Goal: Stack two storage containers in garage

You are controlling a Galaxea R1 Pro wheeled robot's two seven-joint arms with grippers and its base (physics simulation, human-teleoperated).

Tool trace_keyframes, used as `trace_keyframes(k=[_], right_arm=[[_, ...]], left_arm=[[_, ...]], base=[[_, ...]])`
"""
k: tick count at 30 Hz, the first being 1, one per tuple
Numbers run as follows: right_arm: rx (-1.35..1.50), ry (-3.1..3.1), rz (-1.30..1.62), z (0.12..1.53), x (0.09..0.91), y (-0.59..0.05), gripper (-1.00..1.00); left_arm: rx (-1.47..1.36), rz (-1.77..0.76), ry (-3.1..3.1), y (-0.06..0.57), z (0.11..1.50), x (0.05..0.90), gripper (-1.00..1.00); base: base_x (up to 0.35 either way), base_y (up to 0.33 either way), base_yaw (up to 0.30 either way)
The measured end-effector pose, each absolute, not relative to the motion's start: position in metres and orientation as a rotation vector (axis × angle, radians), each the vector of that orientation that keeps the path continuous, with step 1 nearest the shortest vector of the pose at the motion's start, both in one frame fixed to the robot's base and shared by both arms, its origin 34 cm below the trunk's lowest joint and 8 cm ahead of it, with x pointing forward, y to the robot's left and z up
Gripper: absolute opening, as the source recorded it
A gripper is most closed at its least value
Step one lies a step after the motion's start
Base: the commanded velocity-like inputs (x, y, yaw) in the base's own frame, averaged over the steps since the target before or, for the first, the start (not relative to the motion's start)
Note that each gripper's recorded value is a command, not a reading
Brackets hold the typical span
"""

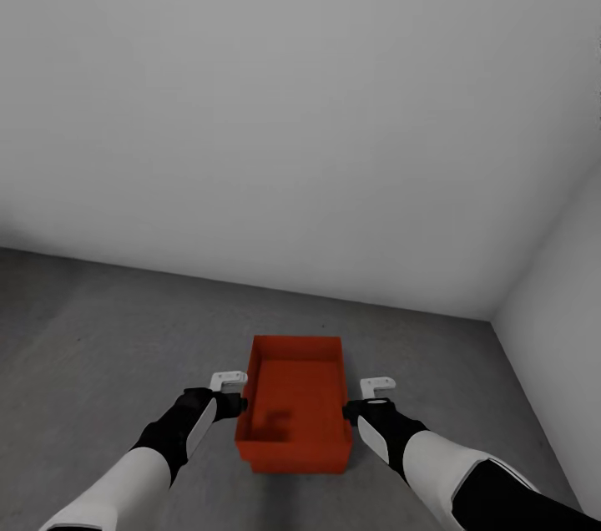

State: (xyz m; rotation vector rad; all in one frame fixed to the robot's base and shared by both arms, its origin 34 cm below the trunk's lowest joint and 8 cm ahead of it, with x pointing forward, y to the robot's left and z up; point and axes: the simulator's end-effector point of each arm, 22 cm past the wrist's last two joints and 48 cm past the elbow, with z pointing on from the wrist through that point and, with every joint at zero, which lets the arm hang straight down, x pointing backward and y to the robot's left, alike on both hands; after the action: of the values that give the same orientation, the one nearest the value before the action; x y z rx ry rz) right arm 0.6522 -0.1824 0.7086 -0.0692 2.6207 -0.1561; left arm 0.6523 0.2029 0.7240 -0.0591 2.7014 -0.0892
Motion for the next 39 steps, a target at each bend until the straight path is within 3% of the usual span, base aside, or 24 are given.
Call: trace_keyframes(k=[16,28,39], right_arm=[[-0.067,2.597,-0.156,0.721,0.658,-0.182,1.0],[-0.066,2.6,-0.153,0.72,0.657,-0.183,1.0],[-0.068,2.607,-0.145,0.718,0.655,-0.18,1.0]], left_arm=[[-0.057,-0.091,2.679,0.202,0.736,0.657,1.0],[-0.058,-0.093,2.698,0.203,0.732,0.653,1.0],[-0.065,-0.067,2.863,0.214,0.684,0.588,1.0]], base=[[-0.01,0.0,0.0],[-0.31,0.0,0.0],[-0.345,0.0,0.0]])
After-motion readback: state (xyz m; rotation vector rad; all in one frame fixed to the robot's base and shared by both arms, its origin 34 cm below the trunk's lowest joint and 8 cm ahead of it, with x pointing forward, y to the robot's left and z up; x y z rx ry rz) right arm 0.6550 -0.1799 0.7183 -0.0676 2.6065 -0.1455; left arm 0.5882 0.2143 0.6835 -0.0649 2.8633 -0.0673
